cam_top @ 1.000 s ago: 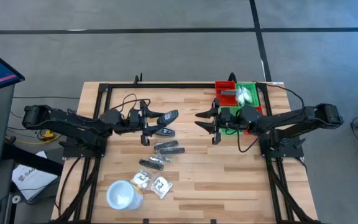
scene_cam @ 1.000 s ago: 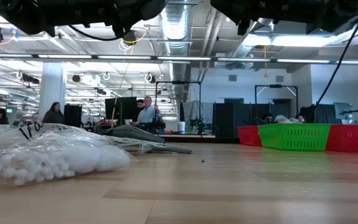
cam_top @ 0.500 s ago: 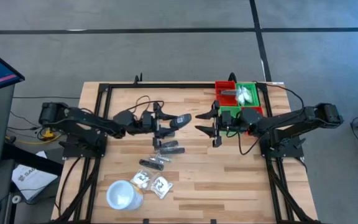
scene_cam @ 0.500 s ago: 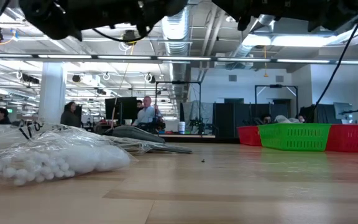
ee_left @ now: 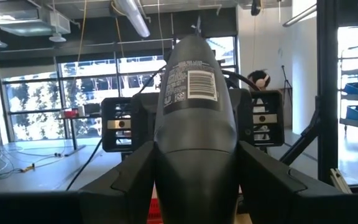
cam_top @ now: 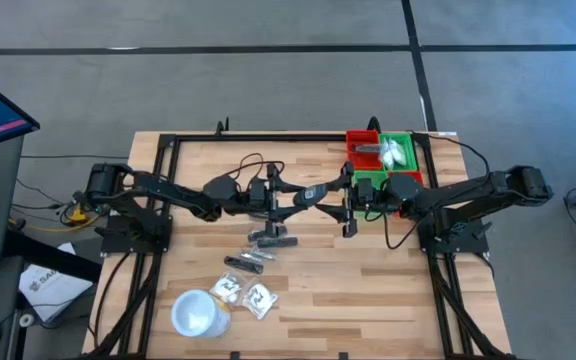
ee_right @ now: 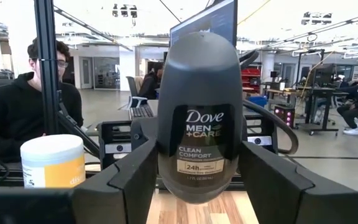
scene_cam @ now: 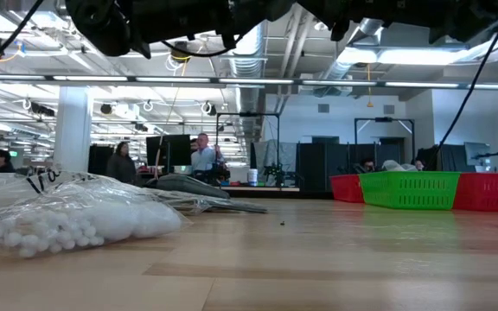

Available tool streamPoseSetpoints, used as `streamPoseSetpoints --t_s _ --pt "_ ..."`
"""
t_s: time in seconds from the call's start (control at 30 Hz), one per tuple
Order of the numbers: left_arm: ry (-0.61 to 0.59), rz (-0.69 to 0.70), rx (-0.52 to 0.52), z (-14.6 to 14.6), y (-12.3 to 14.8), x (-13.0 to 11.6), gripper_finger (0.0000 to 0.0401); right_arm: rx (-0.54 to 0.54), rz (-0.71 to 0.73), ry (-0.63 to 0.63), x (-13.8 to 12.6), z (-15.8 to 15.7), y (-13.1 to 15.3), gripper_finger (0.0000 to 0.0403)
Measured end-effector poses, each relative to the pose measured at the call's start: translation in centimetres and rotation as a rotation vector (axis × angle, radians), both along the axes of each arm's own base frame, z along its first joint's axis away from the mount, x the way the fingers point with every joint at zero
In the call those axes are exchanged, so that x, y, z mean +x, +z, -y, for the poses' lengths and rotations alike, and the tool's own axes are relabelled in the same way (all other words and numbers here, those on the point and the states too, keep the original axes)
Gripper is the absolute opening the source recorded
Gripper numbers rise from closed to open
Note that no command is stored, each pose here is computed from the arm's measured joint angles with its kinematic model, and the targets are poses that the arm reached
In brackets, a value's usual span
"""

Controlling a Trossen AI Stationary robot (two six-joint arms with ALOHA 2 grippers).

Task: Pick & Place Travel size toiletries
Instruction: Put the gray deodorant into the bottom red bin

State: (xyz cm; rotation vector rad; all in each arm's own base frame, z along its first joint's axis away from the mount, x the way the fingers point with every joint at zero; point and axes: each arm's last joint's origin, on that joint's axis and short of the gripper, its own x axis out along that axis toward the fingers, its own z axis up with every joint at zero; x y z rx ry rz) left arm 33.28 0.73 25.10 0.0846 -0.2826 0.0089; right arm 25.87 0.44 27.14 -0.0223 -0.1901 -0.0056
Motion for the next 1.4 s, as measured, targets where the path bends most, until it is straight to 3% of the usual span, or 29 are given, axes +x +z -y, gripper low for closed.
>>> streamPoseSetpoints --t_s 0.27,0.6,1.4 --pt "0.005 0.008 0.005 -0.2 0.3 0.2 0.0186 -0.008 0.016 0.006 0.0 -0.2 0.1 0.0220" --pt "-0.023 0.008 0.006 -0.4 0.0 2.7 0.0184 -0.010 0.022 0.006 0.0 -0.2 0.2 0.0229" --pt "-0.064 0.008 0.015 -0.2 0.1 2.8 0.0184 -0.038 0.012 -0.002 0.0 -0.1 0.1 0.0235"
